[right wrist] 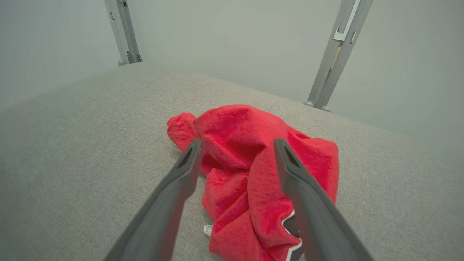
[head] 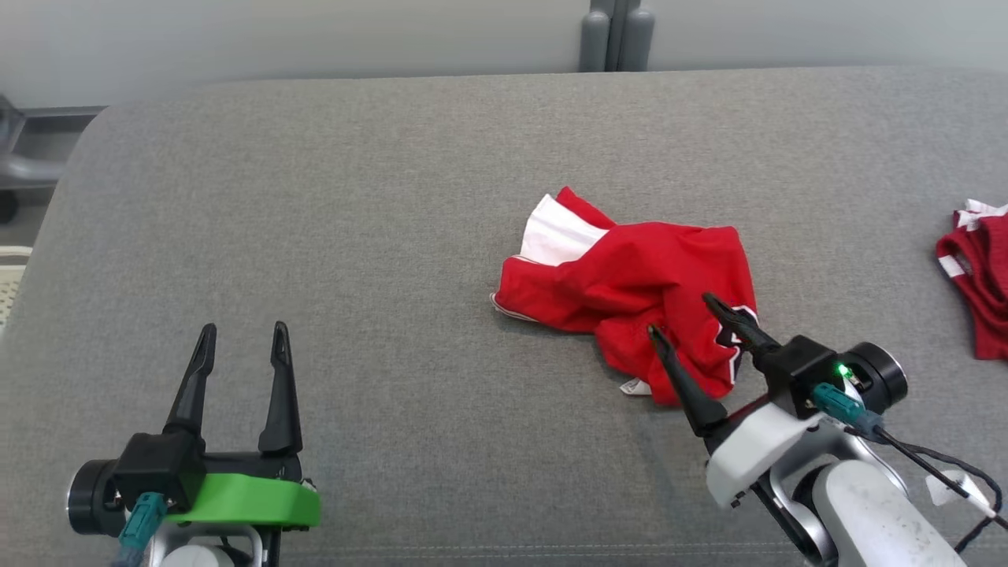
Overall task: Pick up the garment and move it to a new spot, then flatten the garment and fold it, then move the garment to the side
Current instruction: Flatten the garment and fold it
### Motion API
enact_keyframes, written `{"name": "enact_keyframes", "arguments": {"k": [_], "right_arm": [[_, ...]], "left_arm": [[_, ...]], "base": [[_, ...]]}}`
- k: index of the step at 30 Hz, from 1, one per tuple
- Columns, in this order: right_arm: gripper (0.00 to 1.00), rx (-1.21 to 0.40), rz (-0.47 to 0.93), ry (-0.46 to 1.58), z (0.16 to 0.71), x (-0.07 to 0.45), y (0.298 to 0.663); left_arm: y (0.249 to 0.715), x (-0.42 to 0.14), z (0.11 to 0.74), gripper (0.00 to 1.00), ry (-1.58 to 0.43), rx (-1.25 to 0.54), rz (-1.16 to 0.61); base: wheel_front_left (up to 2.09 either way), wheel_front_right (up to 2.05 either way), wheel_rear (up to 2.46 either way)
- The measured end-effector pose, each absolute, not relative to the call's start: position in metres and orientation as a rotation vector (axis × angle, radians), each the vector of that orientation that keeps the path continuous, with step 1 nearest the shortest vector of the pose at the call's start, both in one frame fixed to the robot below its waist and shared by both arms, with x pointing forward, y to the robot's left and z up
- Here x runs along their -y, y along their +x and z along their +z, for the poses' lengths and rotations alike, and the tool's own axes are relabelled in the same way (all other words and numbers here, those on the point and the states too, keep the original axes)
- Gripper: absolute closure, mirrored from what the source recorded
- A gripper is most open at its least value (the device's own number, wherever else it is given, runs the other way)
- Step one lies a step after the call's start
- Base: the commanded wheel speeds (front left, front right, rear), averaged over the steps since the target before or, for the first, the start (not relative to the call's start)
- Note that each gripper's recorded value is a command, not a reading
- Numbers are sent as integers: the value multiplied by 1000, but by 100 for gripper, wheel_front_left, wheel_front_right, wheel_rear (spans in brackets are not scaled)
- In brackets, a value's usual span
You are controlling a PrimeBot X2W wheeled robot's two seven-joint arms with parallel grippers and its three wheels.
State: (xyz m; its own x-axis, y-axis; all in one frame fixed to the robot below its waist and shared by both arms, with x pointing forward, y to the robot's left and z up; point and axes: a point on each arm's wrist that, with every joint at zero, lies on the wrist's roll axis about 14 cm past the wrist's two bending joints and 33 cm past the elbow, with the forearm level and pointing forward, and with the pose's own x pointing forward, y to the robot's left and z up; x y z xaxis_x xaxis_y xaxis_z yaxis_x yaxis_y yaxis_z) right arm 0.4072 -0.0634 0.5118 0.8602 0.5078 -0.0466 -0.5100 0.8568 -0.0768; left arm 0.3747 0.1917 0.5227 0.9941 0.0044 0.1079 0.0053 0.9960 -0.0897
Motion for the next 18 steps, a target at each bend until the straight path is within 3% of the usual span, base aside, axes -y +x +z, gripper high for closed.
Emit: {"name": "enact_keyframes", "arguments": {"k": [6, 15, 16, 17, 18], "right_arm": [[0, -109, 697, -209, 481, 27, 425], [0, -170, 800, -419, 440, 8, 455], [58, -176, 807, -430, 436, 6, 456], [93, -183, 808, -431, 432, 5, 458], [100, -184, 807, -420, 431, 3, 460]], "left_arm": [[376, -196, 519, 0, -112, 100, 32], [379, -206, 503, 0, -118, 60, 68], [379, -206, 501, 0, -120, 55, 72], [379, -206, 500, 0, -121, 51, 69], [380, -206, 498, 0, -119, 47, 68]], "base": [[0, 0, 0], [0, 0, 0], [0, 0, 0], [0, 0, 0], [0, 0, 0]]}}
